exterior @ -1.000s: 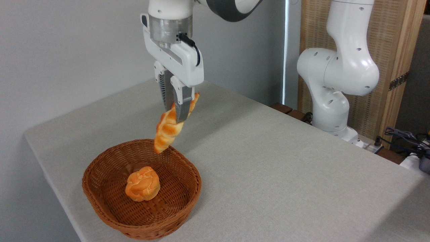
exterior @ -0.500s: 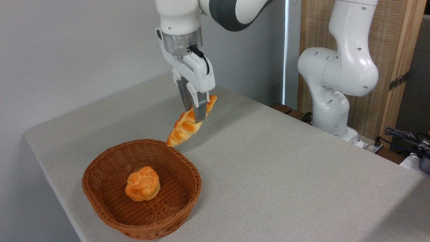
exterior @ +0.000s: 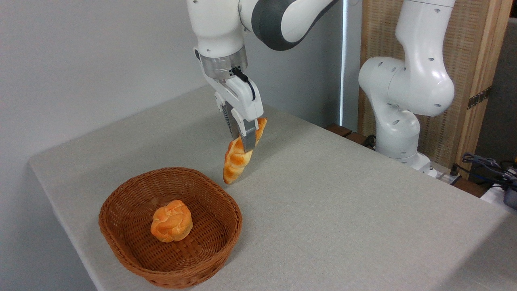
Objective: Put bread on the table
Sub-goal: 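Lift the long bread roll out of the basket and carry it beside, then lower the roll onto the table and open the gripper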
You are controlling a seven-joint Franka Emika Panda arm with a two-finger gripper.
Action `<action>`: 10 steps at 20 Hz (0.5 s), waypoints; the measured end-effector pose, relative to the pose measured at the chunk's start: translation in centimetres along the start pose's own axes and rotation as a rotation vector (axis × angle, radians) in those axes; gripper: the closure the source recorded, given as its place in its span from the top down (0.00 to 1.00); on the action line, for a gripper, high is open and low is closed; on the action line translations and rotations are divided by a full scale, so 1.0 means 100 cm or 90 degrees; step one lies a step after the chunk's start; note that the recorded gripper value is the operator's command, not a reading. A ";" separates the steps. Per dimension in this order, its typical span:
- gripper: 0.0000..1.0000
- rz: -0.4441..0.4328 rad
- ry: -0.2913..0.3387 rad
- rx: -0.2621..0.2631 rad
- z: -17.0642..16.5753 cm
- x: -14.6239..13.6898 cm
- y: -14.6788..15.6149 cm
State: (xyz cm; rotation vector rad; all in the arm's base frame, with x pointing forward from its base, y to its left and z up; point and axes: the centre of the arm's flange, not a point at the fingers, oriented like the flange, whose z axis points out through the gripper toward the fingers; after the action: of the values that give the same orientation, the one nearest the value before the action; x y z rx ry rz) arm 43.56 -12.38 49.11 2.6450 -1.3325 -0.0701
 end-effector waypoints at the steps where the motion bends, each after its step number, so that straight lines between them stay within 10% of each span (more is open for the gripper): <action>1: 1.00 0.001 0.000 0.000 0.000 0.000 0.000; 10: 1.00 0.004 -0.006 0.006 0.000 0.000 0.000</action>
State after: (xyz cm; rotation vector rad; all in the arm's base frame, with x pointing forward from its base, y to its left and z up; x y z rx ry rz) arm 43.53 -12.42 49.10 2.6506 -1.3468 -0.0755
